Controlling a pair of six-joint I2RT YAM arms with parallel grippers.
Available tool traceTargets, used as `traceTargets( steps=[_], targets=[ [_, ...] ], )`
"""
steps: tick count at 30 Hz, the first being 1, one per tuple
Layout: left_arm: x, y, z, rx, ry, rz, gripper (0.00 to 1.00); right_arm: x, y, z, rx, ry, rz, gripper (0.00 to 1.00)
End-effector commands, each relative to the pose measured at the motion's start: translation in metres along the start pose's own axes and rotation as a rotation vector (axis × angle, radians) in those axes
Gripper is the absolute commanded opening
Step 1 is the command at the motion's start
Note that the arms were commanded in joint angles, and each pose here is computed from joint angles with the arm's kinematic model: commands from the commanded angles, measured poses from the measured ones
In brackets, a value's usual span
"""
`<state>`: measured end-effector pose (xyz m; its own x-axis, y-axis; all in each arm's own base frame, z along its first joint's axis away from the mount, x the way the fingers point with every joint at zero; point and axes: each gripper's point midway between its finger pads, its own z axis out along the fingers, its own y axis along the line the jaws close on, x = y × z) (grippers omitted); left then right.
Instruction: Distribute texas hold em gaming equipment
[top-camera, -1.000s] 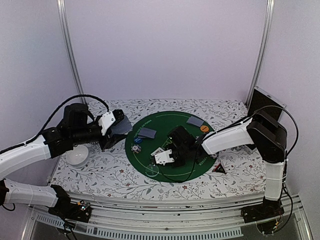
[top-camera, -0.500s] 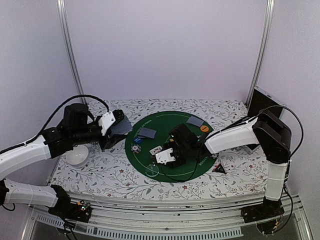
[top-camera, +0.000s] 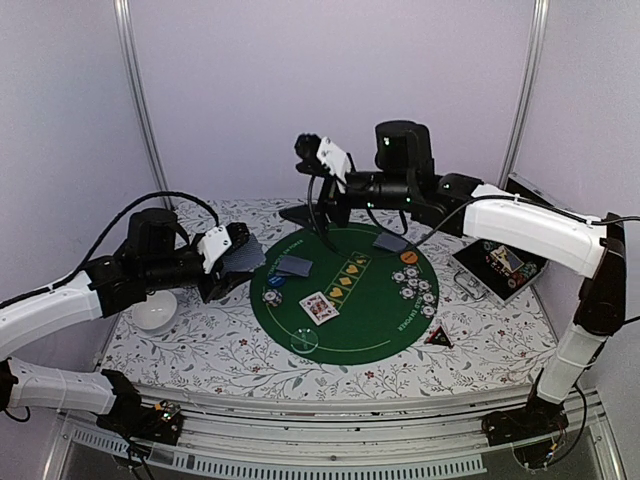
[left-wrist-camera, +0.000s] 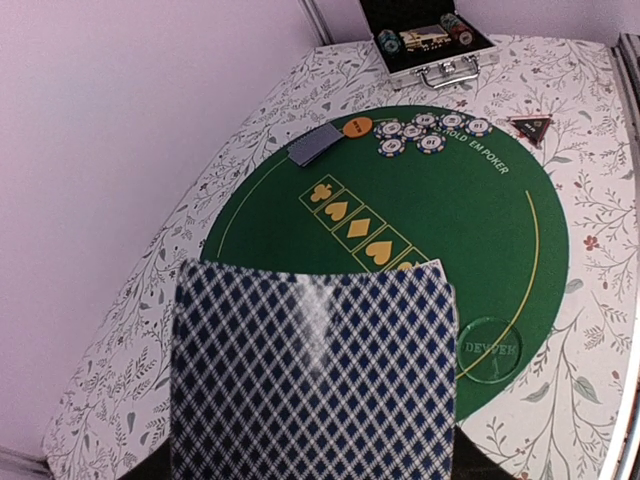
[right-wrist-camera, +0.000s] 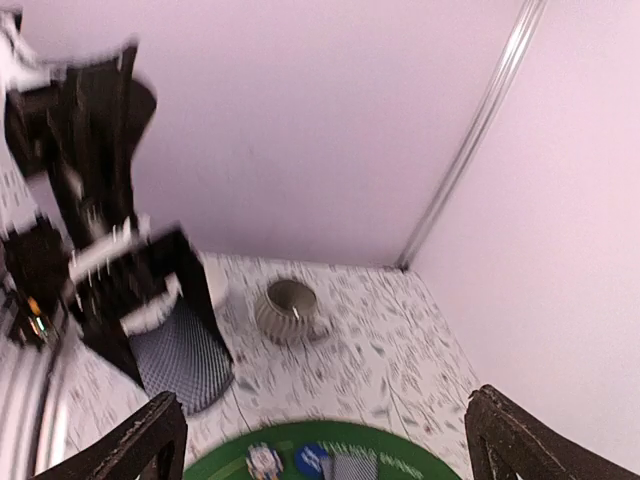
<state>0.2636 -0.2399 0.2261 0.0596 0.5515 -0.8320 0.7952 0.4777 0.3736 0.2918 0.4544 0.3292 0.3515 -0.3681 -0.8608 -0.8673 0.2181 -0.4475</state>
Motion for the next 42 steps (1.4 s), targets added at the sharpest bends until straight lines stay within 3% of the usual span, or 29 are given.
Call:
traceTargets(
  steps=[1,5,18,24,36,40,42],
  targets=[
    [-0.008,0.002,-0.004,-0.013,-0.044,0.029,0.56,-0.025,0.023,0.026,-0.377,-0.096,0.709,0.99],
    [-0.01,0.002,-0.005,-0.013,-0.055,0.035,0.56,-0.022,0.025,0.043,-0.433,-0.078,0.856,0.99],
    [-0.007,0.003,-0.003,-0.022,-0.044,0.037,0.56,0.011,0.059,0.09,-0.52,0.016,0.925,0.99],
    [-0.007,0.003,-0.003,-0.022,-0.048,0.038,0.56,0.039,0.056,0.105,-0.418,0.115,0.916,1.0],
    [-0.01,0.003,-0.005,-0.027,-0.062,0.042,0.56,0.042,0.027,0.079,-0.297,0.166,0.842,0.83],
    [-0.009,0.004,-0.005,-0.029,-0.06,0.041,0.56,0.036,0.026,0.073,-0.304,0.166,0.83,0.74],
    [-0.009,0.004,-0.005,-0.031,-0.059,0.041,0.56,0.029,0.027,0.07,-0.316,0.157,0.825,0.64]
  ],
)
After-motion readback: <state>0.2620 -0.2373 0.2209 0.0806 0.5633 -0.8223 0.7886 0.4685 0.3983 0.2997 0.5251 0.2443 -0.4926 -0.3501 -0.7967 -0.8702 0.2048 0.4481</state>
